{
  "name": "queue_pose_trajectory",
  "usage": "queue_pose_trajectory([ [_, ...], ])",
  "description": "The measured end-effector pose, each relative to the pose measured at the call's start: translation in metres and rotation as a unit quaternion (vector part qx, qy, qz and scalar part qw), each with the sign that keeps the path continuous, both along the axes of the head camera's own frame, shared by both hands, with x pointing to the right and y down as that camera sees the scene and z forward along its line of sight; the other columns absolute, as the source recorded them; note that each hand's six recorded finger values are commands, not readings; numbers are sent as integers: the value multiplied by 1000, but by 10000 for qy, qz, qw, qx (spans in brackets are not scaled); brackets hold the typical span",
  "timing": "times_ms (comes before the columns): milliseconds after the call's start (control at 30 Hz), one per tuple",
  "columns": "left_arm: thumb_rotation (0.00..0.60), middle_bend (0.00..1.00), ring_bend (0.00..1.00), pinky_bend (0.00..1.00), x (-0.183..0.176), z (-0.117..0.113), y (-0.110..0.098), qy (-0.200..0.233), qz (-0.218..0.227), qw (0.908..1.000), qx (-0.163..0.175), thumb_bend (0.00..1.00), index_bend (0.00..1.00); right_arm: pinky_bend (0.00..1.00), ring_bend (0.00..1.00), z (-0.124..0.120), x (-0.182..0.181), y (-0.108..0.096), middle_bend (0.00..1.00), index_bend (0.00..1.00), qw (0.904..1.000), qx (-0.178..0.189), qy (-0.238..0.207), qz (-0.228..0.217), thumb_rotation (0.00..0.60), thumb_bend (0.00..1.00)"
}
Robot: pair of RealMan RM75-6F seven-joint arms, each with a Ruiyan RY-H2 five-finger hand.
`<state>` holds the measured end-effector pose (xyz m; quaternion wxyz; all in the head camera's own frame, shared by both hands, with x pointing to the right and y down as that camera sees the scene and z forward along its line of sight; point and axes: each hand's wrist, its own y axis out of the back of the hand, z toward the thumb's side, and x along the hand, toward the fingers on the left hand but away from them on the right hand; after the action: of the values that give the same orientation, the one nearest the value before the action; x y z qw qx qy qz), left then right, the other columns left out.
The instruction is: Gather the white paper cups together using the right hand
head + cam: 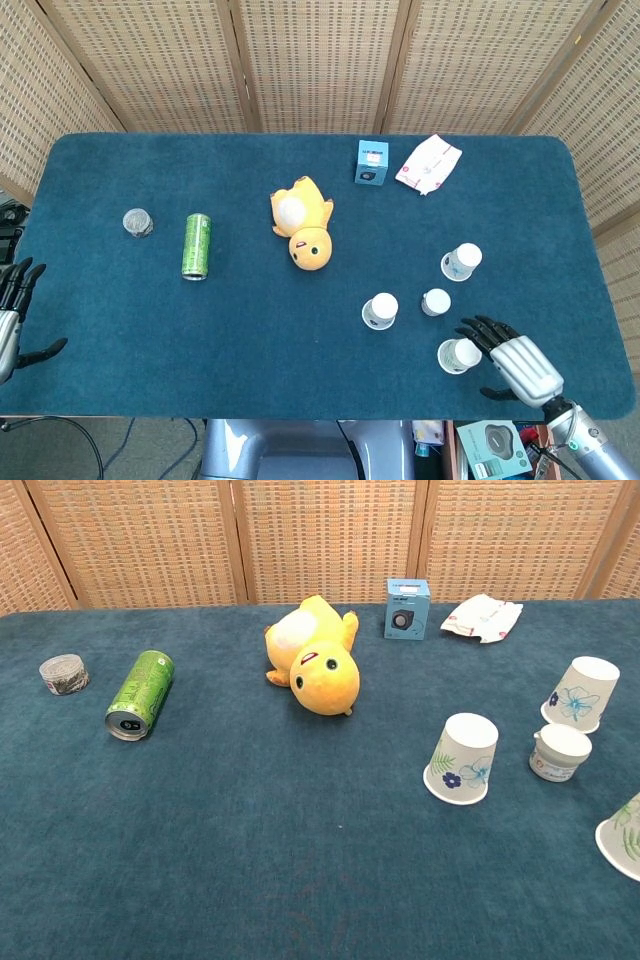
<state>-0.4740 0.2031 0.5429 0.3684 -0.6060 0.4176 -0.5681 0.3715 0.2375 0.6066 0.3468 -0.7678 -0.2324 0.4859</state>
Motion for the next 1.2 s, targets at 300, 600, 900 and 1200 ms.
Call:
queue_pose_trajectory([
  [300, 600, 0, 0, 0, -2, 0, -2, 20, -42, 10000, -13, 71, 0, 471, 311, 26, 0, -11, 362, 235, 9988, -329, 254, 245, 600, 70],
  [600, 600, 0, 0, 0, -4, 1, -3, 28, -68, 10000, -31, 71, 0, 504, 409, 38, -3, -17, 469, 411, 9985, -322, 238, 387, 600, 183],
  [900, 600, 0, 0, 0, -3, 2, -3, 14, -58, 10000, -47, 71, 0, 514, 452, 40, -8, -16, 535, 483, 9978, -411, 31, 514, 600, 251],
  [1200, 600, 0, 0, 0, -4, 3, -4, 12, -74, 9999, -75, 71, 0, 514, 456, 32, -17, -31, 541, 489, 9973, -243, -241, 652, 600, 263],
])
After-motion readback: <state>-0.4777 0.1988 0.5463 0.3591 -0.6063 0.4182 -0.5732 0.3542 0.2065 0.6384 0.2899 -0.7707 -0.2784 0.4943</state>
